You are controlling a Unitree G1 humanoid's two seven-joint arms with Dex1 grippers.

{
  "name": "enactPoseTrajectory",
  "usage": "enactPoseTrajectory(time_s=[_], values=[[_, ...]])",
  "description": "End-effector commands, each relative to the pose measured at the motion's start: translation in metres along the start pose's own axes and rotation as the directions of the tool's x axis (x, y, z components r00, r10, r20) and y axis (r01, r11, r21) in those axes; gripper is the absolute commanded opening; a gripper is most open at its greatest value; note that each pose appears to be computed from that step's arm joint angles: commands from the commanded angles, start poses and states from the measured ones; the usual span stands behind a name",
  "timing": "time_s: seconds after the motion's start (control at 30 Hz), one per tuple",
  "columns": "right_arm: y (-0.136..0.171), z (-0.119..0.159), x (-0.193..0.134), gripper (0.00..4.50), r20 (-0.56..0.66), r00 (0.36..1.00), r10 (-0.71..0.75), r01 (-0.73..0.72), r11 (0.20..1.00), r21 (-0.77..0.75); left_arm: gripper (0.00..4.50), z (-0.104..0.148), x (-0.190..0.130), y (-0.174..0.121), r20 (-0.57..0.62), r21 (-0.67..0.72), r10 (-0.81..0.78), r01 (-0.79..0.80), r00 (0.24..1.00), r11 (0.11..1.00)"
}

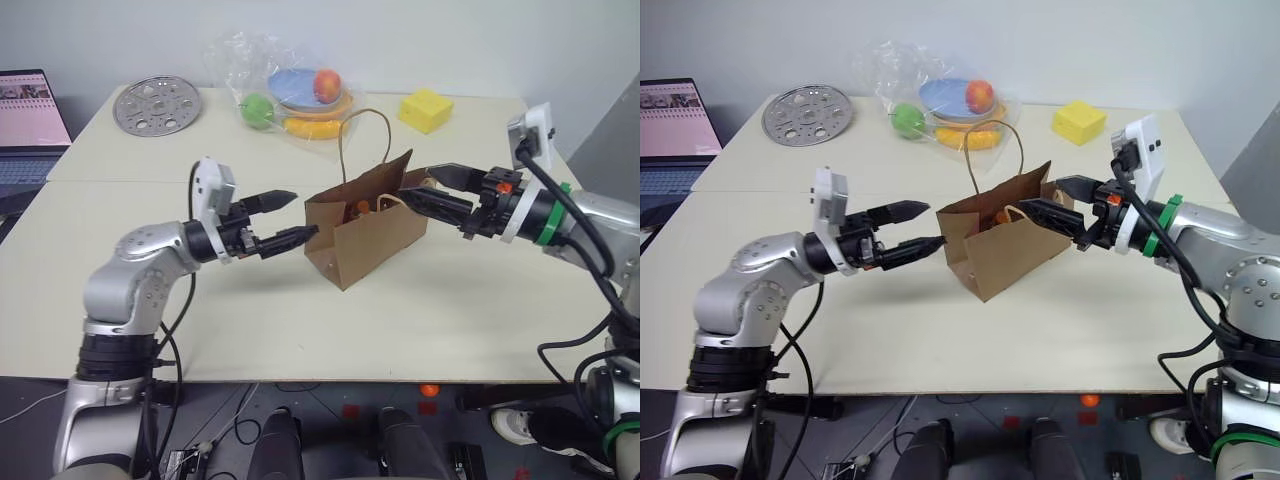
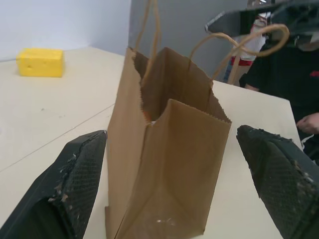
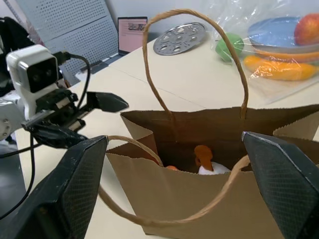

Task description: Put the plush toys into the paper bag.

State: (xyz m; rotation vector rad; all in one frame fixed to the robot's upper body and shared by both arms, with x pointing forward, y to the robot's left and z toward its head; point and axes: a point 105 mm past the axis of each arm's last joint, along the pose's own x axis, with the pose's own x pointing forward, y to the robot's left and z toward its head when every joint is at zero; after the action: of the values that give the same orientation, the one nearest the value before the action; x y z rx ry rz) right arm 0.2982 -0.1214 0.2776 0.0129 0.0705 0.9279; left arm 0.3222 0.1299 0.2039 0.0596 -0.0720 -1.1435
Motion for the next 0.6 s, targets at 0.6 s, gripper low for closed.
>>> enactPoseTrajectory(time_s=[0.6], values=[[0.042, -0.004, -0.015, 4.5, -0.079, 0.997, 0.026, -0.06, 0.884, -0.463, 4.47, -0.032, 0.048, -0.007, 0.039, 0.092, 0.156, -0.159, 0.987, 0.983]])
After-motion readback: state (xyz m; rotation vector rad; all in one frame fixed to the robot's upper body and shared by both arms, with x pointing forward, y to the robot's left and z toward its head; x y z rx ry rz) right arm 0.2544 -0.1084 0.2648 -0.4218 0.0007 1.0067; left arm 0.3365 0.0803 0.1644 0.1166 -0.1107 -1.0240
